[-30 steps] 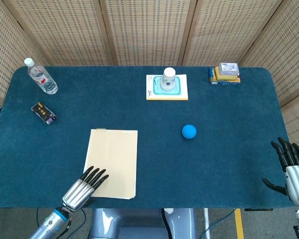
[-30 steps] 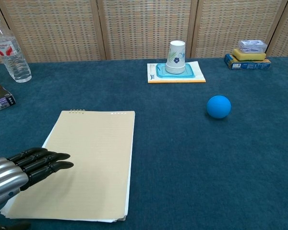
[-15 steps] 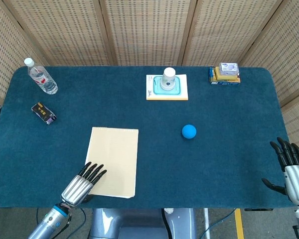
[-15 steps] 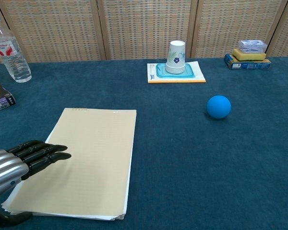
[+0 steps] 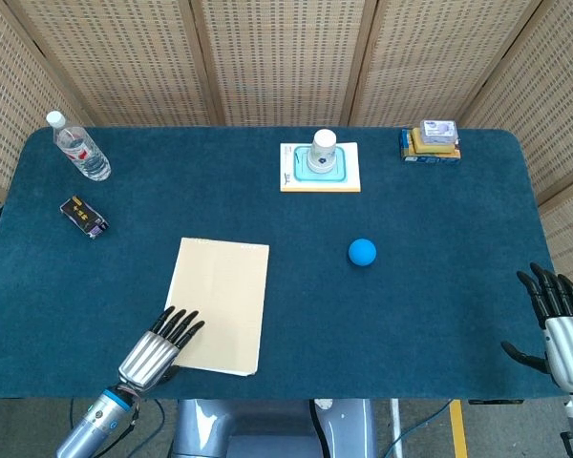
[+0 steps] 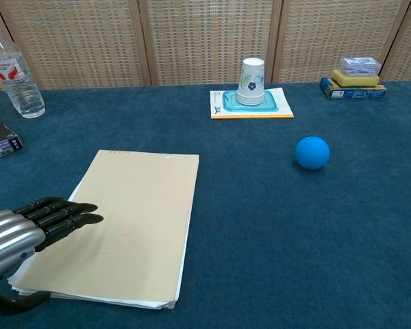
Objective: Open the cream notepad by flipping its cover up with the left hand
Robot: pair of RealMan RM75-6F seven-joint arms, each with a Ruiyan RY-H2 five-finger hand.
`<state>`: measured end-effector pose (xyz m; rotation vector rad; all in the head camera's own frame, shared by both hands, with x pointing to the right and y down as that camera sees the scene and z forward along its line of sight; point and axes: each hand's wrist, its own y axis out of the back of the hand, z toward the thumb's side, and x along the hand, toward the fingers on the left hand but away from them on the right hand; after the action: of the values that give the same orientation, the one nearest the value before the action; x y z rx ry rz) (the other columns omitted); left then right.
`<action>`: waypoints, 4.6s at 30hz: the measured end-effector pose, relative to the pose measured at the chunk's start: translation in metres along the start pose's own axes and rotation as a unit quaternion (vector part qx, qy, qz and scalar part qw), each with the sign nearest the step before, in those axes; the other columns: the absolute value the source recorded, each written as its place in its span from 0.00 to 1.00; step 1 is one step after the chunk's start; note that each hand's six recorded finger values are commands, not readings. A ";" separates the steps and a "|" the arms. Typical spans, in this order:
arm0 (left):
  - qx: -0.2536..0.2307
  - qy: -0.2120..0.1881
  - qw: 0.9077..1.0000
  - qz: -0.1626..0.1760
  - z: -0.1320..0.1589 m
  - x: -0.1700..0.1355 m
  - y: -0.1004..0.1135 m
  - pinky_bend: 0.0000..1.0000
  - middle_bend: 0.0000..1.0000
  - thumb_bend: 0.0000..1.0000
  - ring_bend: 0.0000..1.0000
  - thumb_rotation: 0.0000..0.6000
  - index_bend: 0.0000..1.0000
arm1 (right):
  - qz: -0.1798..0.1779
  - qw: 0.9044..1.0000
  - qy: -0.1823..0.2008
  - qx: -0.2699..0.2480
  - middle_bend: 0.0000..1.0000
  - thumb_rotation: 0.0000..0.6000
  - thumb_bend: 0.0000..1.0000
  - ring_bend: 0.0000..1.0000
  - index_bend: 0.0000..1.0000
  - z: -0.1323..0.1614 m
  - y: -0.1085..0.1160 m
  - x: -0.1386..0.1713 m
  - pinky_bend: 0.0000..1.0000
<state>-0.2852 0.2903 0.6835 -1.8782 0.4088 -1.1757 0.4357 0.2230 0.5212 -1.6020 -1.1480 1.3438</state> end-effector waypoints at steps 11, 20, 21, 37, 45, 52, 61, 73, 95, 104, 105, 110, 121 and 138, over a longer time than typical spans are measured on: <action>-0.004 0.009 1.000 0.013 -0.001 0.014 0.010 0.00 0.00 0.47 0.00 1.00 0.00 | 0.001 1.000 0.000 0.001 0.00 1.00 0.00 0.00 0.00 0.000 -0.001 0.000 0.00; -0.003 0.015 1.000 0.011 -0.005 0.027 0.018 0.00 0.00 0.47 0.00 1.00 0.00 | 0.004 1.000 -0.002 0.001 0.00 1.00 0.00 0.00 0.00 -0.001 -0.002 -0.001 0.00; -0.001 0.015 1.000 0.008 -0.005 0.028 0.017 0.00 0.00 0.47 0.00 1.00 0.00 | 0.004 1.000 -0.002 0.001 0.00 1.00 0.00 0.00 0.00 -0.001 -0.002 -0.001 0.00; -0.019 0.024 0.999 0.018 -0.010 0.047 0.022 0.00 0.00 0.47 0.00 1.00 0.00 | 0.007 1.000 -0.004 0.000 0.00 1.00 0.00 0.00 0.00 -0.002 -0.004 -0.002 0.00; -0.024 0.022 0.999 0.026 -0.008 0.054 0.030 0.04 0.09 0.47 0.04 1.00 0.11 | 0.008 1.000 -0.006 -0.001 0.00 1.00 0.00 0.00 0.00 -0.002 -0.004 -0.003 0.00; -0.025 0.002 0.999 0.038 -0.007 0.055 0.033 0.38 0.53 0.48 0.37 1.00 0.65 | 0.009 1.000 -0.006 -0.001 0.00 1.00 0.00 0.00 0.00 -0.003 -0.005 -0.003 0.00; 0.017 -0.042 0.997 0.057 -0.017 0.042 0.035 0.41 0.56 0.53 0.40 1.00 0.70 | 0.012 1.000 -0.005 0.002 0.00 1.00 0.00 0.00 0.00 -0.002 -0.006 -0.003 0.00; 0.014 -0.100 0.992 0.070 -0.033 -0.011 0.042 0.42 0.57 0.53 0.41 1.00 0.71 | 0.015 1.000 -0.004 0.009 0.00 1.00 0.00 0.00 0.00 0.001 -0.011 -0.003 0.00; -0.057 -0.096 0.989 0.094 -0.040 -0.049 0.071 0.44 0.59 0.57 0.43 1.00 0.74 | 0.014 1.000 -0.001 0.010 0.00 1.00 0.00 0.00 0.00 0.003 -0.011 -0.003 0.00; -0.132 -0.023 0.983 0.129 -0.069 0.007 0.128 0.44 0.59 0.57 0.43 1.00 0.74 | 0.014 1.000 -0.007 0.011 0.00 1.00 0.00 0.00 0.00 0.000 -0.011 -0.005 0.00; -0.139 -0.013 0.982 0.131 -0.074 0.014 0.134 0.44 0.59 0.57 0.43 1.00 0.74 | 0.014 1.000 -0.008 0.011 0.00 1.00 0.00 0.00 0.00 -0.001 -0.011 -0.005 0.00; -0.169 0.038 0.976 0.133 -0.098 0.056 0.163 0.44 0.60 0.57 0.43 1.00 0.75 | 0.015 1.000 -0.014 0.014 0.00 1.00 0.00 0.00 0.00 -0.004 -0.012 -0.008 0.00; -0.191 0.134 0.966 0.107 -0.146 0.140 0.203 0.44 0.60 0.57 0.43 1.00 0.75 | 0.011 0.999 -0.033 0.028 0.00 1.00 0.00 0.00 0.00 -0.012 -0.015 -0.014 0.00; -0.157 0.213 0.960 0.089 -0.201 0.218 0.196 0.00 0.00 0.00 0.00 1.00 0.00 | 0.020 0.996 -0.062 0.061 0.00 1.00 0.00 0.00 0.00 -0.020 -0.024 -0.024 0.00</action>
<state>-0.3158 -0.0638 0.6875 -1.7910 1.0344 -1.4552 0.4499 0.2087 0.5551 -1.4788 -1.0889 1.5292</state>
